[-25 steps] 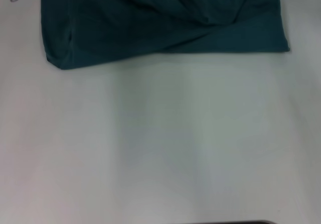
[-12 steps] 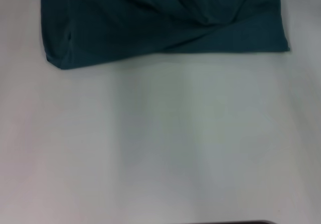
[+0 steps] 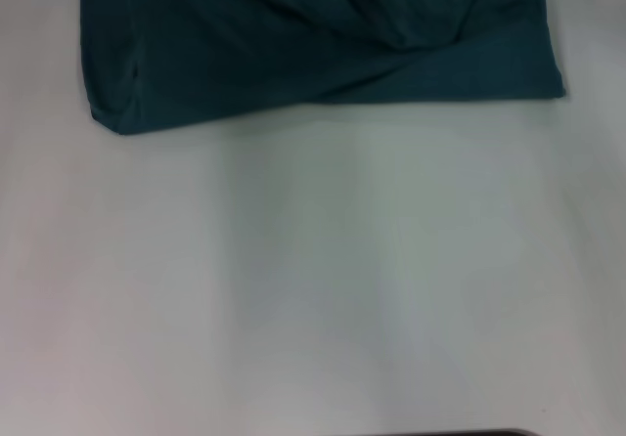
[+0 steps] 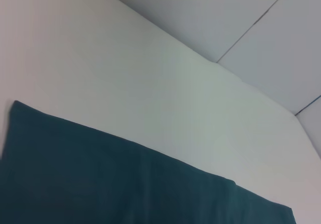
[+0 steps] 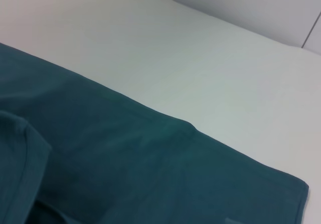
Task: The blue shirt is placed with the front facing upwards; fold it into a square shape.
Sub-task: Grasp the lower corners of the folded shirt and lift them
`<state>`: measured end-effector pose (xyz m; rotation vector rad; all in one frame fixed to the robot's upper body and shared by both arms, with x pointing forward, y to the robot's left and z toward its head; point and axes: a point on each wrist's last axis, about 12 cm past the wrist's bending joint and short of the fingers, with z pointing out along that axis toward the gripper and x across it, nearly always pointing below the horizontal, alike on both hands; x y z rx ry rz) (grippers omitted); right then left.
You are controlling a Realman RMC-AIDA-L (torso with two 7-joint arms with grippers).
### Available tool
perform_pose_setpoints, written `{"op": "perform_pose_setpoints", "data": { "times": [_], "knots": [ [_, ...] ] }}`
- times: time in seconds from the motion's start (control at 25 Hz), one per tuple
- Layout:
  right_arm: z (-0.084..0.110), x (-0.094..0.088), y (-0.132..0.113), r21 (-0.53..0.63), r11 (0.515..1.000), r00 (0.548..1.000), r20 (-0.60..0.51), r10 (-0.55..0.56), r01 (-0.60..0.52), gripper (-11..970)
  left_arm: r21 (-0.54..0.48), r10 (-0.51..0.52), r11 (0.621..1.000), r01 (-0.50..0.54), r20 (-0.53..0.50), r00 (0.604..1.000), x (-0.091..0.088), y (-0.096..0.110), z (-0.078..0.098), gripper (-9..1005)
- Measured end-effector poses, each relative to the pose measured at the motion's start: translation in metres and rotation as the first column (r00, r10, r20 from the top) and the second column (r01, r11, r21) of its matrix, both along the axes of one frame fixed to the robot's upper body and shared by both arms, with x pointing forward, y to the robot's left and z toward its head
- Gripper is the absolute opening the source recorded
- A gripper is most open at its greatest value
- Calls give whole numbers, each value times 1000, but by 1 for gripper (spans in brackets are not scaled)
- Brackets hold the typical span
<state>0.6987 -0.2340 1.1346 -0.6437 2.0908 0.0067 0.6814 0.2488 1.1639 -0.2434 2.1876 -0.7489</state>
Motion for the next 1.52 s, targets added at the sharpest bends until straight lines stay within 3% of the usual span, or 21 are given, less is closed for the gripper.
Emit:
{"op": "perform_pose_setpoints", "data": {
  "times": [0.44, 0.64, 0.84, 1.16, 1.32, 1.52],
  "knots": [
    [9, -2, 18, -19, 998, 997, 36, 66, -65, 30, 9, 58, 998, -58, 11, 998, -7, 9, 2, 34],
    [7, -2, 17, -30, 998, 997, 41, 61, -60, 31, 23, 34, 999, -34, 1, 999, -7, 5, 0, 34],
    [-8, -5, 11, -79, 996, 998, 42, 48, -45, 32, 36, 6, 999, -5, -8, 1000, -6, -1, -1, 35],
    [-8, -5, 10, -87, 995, 997, 48, 54, -49, 33, 32, -31, 999, 33, -60, 998, 1, -7, -4, 36],
    [-8, -4, 12, -122, 991, 996, 66, 54, -45, 33, 34, -39, 999, 42, -73, 997, 2, -9, -5, 133],
    [-9, -4, 11, -154, 987, 996, 74, 51, -39, 200, 26, -24, 999, 27, -77, 997, 0, -4, -7, 321]
  ]
}}
